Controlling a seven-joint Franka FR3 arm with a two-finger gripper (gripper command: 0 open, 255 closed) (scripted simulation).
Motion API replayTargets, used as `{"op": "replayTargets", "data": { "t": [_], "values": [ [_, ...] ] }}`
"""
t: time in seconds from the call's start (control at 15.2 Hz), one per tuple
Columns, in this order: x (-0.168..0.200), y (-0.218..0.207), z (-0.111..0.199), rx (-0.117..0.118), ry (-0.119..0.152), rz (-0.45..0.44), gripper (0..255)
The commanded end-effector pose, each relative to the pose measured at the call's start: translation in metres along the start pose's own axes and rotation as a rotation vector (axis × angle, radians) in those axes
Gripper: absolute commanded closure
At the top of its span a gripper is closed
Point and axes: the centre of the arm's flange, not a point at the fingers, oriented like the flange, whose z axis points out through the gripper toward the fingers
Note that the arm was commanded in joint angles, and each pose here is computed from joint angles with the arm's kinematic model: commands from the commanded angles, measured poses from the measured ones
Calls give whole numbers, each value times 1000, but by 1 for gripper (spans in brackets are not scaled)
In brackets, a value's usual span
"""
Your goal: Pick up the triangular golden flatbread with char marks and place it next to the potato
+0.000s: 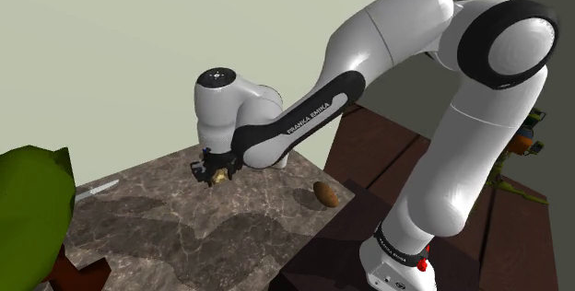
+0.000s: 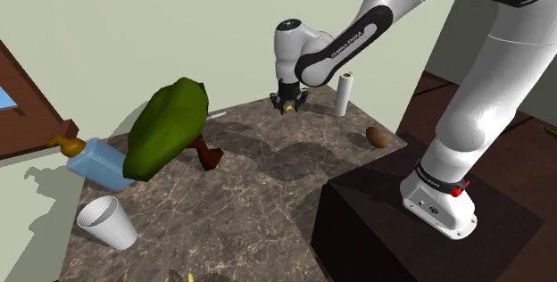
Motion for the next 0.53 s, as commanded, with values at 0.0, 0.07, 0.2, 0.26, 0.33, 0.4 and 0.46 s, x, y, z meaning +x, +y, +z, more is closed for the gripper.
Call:
{"op": "replayTargets", "data": {
  "t": [0.0, 0.07, 0.2, 0.26, 0.33, 0.4, 0.46],
  "values": [
    [0, 27, 3, 0, 0, 0, 255],
    [0, 40, 4, 0, 0, 0, 255],
    [0, 66, 6, 0, 0, 0, 255],
    [0, 79, 7, 0, 0, 0, 255],
    [1, 92, 8, 0, 0, 0, 255],
    [1, 106, 9, 0, 0, 0, 255],
    [1, 119, 10, 0, 0, 0, 255]
  ]
}}
